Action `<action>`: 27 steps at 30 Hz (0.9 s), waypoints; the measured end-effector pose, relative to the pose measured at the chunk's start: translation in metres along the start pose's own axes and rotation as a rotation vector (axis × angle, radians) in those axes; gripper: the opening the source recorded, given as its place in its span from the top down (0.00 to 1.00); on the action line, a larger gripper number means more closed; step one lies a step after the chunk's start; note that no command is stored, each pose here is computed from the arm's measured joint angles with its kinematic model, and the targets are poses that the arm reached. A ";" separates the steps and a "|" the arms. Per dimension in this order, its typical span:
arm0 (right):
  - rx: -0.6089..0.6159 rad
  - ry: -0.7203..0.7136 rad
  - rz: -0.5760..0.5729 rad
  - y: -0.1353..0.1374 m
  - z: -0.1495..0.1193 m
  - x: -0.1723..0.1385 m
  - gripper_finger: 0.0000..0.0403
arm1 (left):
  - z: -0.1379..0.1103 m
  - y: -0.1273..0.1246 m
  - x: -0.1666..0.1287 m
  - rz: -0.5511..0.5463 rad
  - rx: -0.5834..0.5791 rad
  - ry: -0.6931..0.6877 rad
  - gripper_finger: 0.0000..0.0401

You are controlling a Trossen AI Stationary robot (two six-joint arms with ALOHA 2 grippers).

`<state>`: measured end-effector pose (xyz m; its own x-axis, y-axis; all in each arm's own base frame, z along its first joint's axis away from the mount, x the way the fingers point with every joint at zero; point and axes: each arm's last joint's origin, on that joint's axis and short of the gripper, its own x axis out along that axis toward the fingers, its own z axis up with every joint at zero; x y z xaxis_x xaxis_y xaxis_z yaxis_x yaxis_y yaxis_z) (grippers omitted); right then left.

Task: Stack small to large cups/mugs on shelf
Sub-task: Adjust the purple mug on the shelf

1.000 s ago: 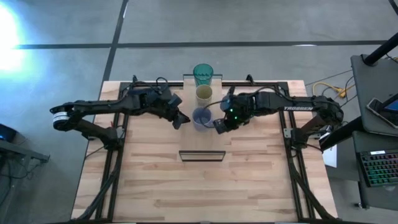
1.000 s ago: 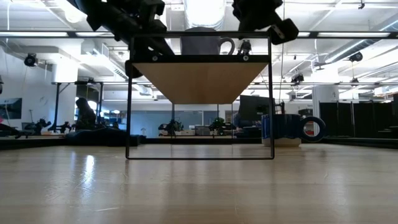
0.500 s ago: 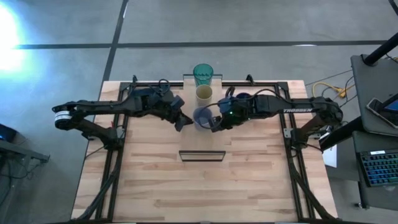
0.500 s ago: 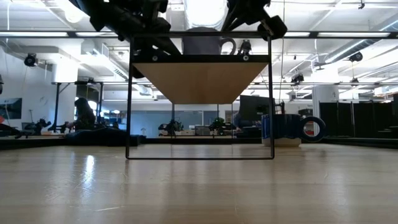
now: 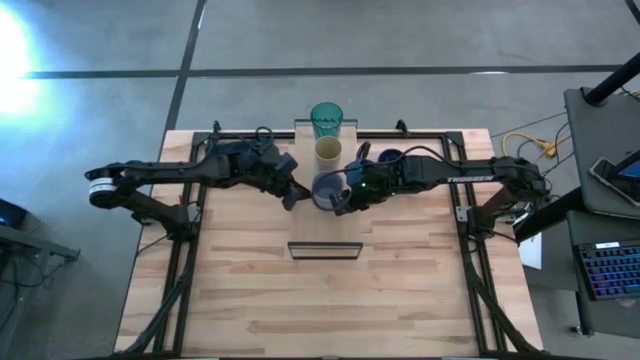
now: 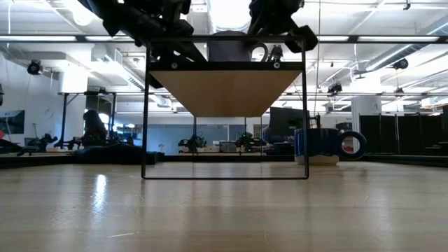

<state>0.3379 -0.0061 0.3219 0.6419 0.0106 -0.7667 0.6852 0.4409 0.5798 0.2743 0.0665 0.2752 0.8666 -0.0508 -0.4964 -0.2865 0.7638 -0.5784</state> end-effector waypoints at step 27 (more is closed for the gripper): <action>-0.008 -0.042 -0.026 -0.005 0.008 0.000 0.98 | 0.000 0.002 0.004 0.024 0.000 -0.009 0.82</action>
<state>0.3378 -0.0157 0.3212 0.6379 -0.0389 -0.7692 0.6992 0.4480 0.5572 0.2771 0.0679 0.2721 0.8629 -0.0267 -0.5047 -0.3074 0.7650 -0.5660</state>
